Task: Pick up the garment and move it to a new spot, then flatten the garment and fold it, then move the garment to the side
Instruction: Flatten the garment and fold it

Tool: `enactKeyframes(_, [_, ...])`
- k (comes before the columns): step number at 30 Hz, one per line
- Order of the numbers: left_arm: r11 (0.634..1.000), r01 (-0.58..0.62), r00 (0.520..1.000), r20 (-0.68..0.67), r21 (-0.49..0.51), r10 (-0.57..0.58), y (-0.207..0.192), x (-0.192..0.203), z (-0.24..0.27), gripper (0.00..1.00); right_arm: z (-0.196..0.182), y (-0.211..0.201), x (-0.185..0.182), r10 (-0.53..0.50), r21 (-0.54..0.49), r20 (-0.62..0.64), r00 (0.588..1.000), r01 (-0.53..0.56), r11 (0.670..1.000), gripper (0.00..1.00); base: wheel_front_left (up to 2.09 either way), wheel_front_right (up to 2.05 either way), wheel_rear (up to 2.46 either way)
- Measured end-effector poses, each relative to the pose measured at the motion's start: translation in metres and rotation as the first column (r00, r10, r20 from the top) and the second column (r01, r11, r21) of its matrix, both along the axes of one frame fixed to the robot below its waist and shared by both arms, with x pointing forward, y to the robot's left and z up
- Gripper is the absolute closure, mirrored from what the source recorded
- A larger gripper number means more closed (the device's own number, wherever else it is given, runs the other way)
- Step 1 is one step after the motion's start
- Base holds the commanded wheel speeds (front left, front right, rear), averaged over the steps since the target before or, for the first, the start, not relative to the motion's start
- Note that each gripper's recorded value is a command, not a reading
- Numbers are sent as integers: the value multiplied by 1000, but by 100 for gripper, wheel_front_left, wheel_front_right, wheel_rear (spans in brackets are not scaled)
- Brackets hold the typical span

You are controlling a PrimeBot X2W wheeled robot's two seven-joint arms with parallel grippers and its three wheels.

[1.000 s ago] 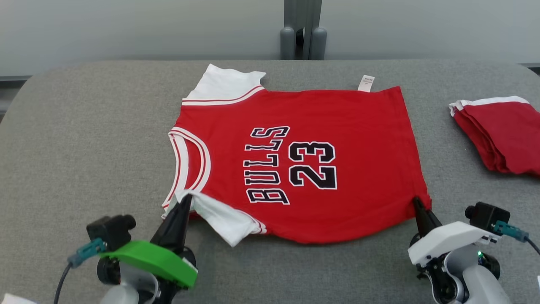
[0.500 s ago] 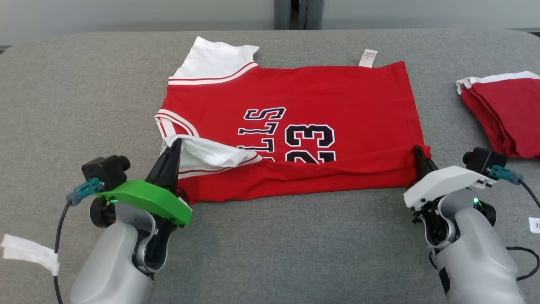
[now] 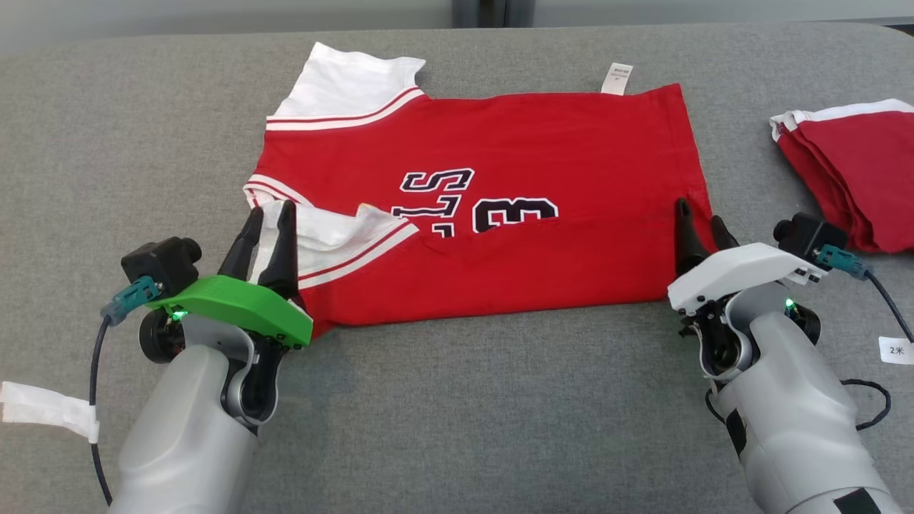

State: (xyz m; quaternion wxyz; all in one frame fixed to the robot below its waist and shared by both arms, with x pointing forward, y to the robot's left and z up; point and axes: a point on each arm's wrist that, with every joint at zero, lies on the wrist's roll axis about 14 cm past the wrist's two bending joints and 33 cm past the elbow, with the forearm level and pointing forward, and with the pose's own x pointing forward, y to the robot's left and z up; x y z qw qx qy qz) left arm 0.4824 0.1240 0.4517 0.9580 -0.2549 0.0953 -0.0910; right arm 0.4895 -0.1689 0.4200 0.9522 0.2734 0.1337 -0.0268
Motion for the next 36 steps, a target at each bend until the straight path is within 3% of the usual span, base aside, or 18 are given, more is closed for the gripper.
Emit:
enactKeyframes(6, [1000,-17,1000,20,-7,18,2,5,3,0,24,8,17,3,22,81,997,-5,1000,0,0,0,0])
enactKeyframes(17, [996,-42,997,68,74,37,32,-12,15,0,51,-8,9,57,-239,187,981,-11,971,0,0,0,0])
enactKeyframes(24, [994,-13,990,-137,107,28,42,-52,-24,0,39,-16,-25,84,-323,142,986,-33,946,0,0,0,0])
enactKeyframes(29, [998,-4,953,-302,63,23,38,-73,-54,0,30,-21,-45,87,-330,92,992,-52,943,0,0,0,0])
enactKeyframes(36, [1000,-13,903,-430,21,21,33,-82,-80,0,28,-28,-58,87,-342,52,995,-64,938,0,0,0,0])
